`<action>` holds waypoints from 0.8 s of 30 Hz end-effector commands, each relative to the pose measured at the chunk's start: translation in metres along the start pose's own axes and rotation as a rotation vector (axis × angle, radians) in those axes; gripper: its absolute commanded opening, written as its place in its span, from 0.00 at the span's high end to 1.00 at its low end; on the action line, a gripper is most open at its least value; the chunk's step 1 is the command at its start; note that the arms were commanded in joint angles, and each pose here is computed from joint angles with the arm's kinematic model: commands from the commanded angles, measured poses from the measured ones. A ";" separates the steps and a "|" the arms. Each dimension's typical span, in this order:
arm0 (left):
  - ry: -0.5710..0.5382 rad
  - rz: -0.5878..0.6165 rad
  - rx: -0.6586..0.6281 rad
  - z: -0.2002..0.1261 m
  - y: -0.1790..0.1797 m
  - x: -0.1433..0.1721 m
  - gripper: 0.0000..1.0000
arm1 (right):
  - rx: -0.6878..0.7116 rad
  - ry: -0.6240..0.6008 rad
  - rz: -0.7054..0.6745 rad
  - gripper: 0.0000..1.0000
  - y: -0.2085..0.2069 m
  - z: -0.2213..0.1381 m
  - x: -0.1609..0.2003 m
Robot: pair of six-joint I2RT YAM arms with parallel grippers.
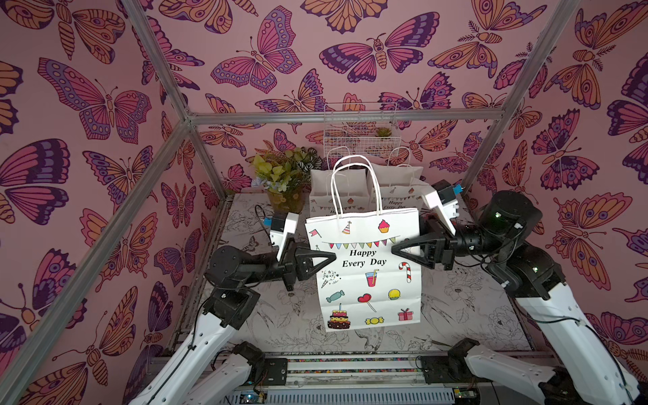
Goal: Put away the paper bag
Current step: Press the paper bag.
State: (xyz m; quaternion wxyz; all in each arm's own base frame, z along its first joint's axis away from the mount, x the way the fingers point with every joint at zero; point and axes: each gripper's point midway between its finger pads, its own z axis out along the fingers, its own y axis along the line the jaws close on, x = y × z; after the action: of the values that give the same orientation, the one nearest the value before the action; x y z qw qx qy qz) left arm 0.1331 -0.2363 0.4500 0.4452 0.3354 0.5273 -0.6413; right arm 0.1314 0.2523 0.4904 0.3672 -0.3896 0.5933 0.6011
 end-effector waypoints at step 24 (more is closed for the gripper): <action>-0.027 0.096 -0.027 -0.011 -0.024 -0.009 0.17 | -0.104 -0.002 0.110 1.00 -0.025 -0.011 -0.003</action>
State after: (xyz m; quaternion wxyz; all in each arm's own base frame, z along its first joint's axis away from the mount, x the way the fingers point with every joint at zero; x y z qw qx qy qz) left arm 0.1284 -0.2314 0.4556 0.4558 0.3300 0.5265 -0.6372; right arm 0.1552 0.2423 0.4703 0.3446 -0.3594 0.6114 0.6151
